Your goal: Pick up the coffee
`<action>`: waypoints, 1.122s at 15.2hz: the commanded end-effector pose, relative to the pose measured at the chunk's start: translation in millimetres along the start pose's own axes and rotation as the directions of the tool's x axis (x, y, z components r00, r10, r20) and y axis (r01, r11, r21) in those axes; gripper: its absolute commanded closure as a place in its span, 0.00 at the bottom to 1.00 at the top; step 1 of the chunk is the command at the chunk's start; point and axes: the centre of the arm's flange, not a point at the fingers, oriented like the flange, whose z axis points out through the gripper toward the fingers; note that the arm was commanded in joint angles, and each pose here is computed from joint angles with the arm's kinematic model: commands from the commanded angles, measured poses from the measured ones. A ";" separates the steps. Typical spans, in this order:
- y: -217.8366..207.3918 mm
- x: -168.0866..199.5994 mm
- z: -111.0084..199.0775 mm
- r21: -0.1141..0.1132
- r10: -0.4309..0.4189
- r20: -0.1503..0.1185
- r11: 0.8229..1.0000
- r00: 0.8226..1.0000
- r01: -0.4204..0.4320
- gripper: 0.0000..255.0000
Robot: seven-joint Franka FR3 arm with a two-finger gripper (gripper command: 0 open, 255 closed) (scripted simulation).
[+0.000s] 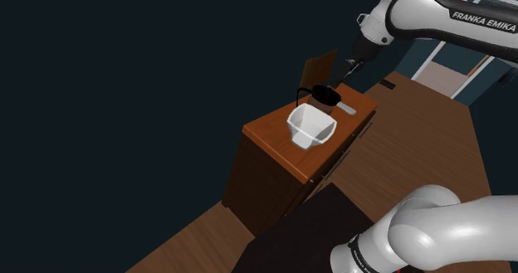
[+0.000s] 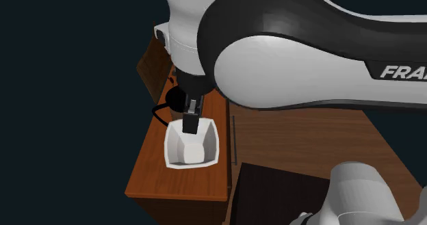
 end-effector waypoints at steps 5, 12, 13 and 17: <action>71.5 29.7 31.4 0.027 -0.014 0.041 1.000 0.999 0.013 0.00; 154.1 62.7 74.7 0.060 -0.031 0.088 0.998 0.996 0.025 0.00; 165.8 67.3 81.2 0.065 -0.033 0.094 0.998 0.995 0.027 0.00; 212.0 85.7 108.2 0.084 -0.043 0.121 0.996 0.992 0.033 0.00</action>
